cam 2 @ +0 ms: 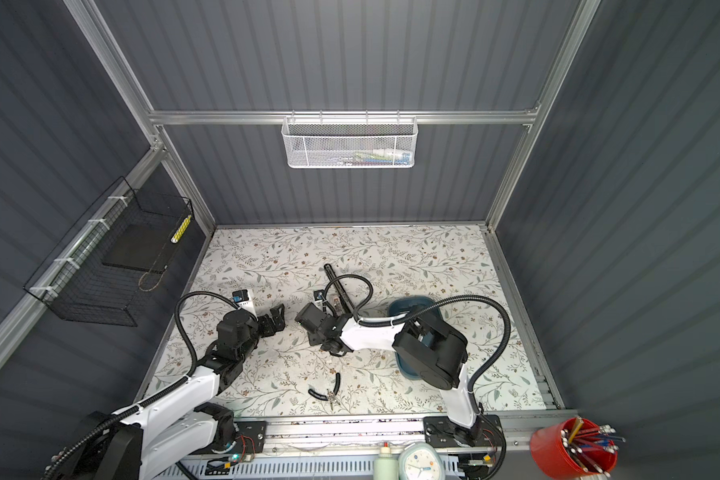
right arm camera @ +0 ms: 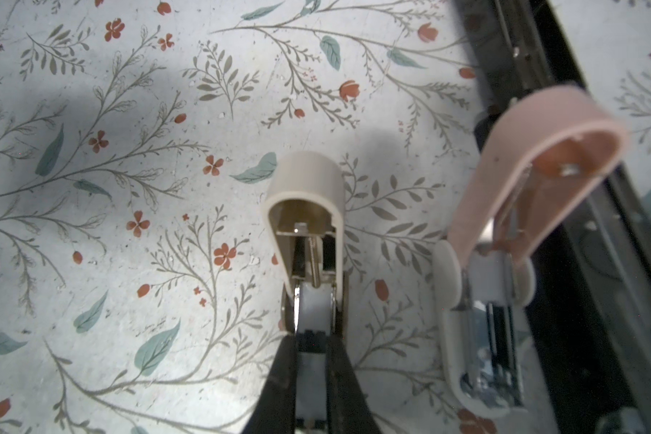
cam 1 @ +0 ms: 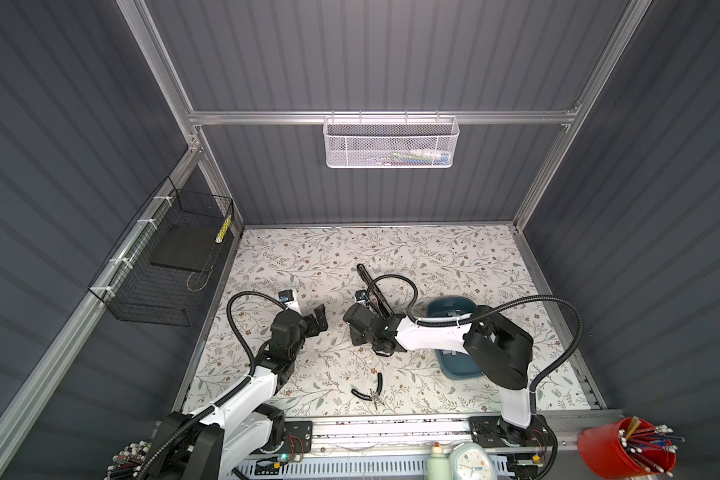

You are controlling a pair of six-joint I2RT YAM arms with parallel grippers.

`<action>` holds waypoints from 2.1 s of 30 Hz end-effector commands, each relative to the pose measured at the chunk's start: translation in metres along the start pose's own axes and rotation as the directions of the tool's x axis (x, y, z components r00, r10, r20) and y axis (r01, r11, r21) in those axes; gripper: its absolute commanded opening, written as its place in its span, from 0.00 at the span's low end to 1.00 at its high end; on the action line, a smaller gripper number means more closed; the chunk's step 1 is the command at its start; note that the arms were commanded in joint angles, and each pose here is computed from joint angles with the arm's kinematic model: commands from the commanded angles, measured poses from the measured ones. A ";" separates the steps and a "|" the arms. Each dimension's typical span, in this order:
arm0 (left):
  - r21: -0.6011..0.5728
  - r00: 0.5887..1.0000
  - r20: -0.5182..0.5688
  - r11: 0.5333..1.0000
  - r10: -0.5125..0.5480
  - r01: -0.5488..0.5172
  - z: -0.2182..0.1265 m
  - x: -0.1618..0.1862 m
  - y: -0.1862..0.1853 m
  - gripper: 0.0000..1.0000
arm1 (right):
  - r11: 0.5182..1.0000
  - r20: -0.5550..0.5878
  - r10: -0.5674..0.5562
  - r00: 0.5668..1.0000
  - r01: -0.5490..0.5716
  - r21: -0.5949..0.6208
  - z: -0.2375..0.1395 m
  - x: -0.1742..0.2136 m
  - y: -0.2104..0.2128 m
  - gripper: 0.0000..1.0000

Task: Load the staples into the stapler

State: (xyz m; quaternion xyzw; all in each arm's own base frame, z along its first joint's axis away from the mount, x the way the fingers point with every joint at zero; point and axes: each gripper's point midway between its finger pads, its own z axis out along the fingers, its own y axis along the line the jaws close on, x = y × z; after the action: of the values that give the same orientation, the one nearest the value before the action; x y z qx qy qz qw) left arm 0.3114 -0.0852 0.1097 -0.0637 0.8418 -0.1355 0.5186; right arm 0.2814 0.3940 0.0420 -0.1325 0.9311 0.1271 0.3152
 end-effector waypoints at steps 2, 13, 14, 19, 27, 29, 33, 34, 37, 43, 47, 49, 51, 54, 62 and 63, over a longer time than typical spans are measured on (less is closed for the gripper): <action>0.008 1.000 -0.002 1.000 0.012 -0.012 0.000 0.003 0.000 0.99 | 1.000 -0.023 0.003 1.000 -0.003 0.014 -0.005 0.010 -0.005 0.24; 0.010 1.000 -0.005 1.000 0.012 -0.012 0.000 0.003 0.000 0.99 | 1.000 0.023 -0.003 1.000 0.003 0.012 -0.033 -0.011 -0.006 0.34; 0.011 1.000 -0.008 1.000 0.014 -0.014 0.000 0.004 -0.001 0.99 | 1.000 0.039 -0.004 0.999 0.003 0.017 -0.042 -0.017 -0.009 0.35; 0.027 0.999 -0.021 0.999 0.026 -0.025 0.003 0.005 -0.004 0.99 | 0.995 0.143 -0.016 0.990 0.003 0.097 -0.105 -0.047 -0.040 0.39; 0.055 0.999 -0.025 0.998 0.033 -0.031 0.001 0.006 -0.009 0.99 | 0.930 0.300 0.003 0.954 -0.113 0.349 -0.209 -0.064 -0.148 0.44; 0.058 0.999 -0.025 0.998 0.034 -0.032 0.001 0.007 -0.009 0.99 | 0.914 0.295 0.031 0.955 -0.147 0.378 -0.216 -0.059 -0.172 0.44; 0.059 0.999 -0.027 0.998 0.036 -0.034 0.001 0.006 -0.009 0.99 | 0.893 0.218 0.183 0.959 -0.255 0.371 -0.207 -0.033 -0.215 0.42; 0.057 0.999 -0.029 0.998 0.037 -0.035 0.001 0.007 -0.009 0.99 | 0.885 0.207 0.220 0.953 -0.284 0.369 -0.203 -0.026 -0.225 0.41; 0.050 0.999 -0.029 0.998 0.038 -0.037 0.003 0.006 -0.008 0.99 | 0.873 0.191 0.286 0.939 -0.338 0.351 -0.192 -0.009 -0.243 0.42; 0.003 0.999 -0.022 0.999 0.048 -0.048 0.008 0.000 -0.003 0.99 | 0.867 0.100 0.372 0.923 -0.384 0.319 -0.159 0.010 -0.260 0.42; -0.016 0.998 -0.011 0.998 0.055 -0.055 0.011 -0.002 -0.001 0.99 | 0.851 0.029 0.448 0.894 -0.436 0.293 -0.125 0.021 -0.263 0.38; -0.012 0.998 -0.009 0.998 0.056 -0.056 0.010 -0.003 -0.001 0.99 | 0.843 0.012 0.475 0.880 -0.459 0.282 -0.113 0.024 -0.263 0.37; -0.013 0.999 -0.003 0.998 0.055 -0.055 0.008 -0.003 0.000 0.99 | 0.835 0.026 0.483 0.875 -0.469 0.287 -0.105 0.019 -0.265 0.36; -0.008 0.999 0.007 0.999 0.052 -0.052 0.006 -0.003 0.000 0.99 | 0.811 0.052 0.494 0.868 -0.482 0.332 -0.101 0.022 -0.276 0.38; 0.004 0.999 0.001 0.999 0.053 -0.053 0.007 -0.002 -0.002 0.99 | 0.777 0.043 0.537 0.842 -0.514 0.363 -0.090 0.038 -0.288 0.37; 0.007 0.999 0.002 0.998 0.054 -0.054 0.006 -0.002 -0.003 0.99 | 0.774 0.041 0.543 0.839 -0.519 0.363 -0.088 0.040 -0.289 0.37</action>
State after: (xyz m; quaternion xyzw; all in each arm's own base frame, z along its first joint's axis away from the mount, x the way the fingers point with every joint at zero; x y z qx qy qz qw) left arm 0.3130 -0.0870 0.0967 -0.0466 0.8534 -0.1227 0.5045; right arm 0.2999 0.0934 0.0506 0.1767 0.9480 0.0350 0.2626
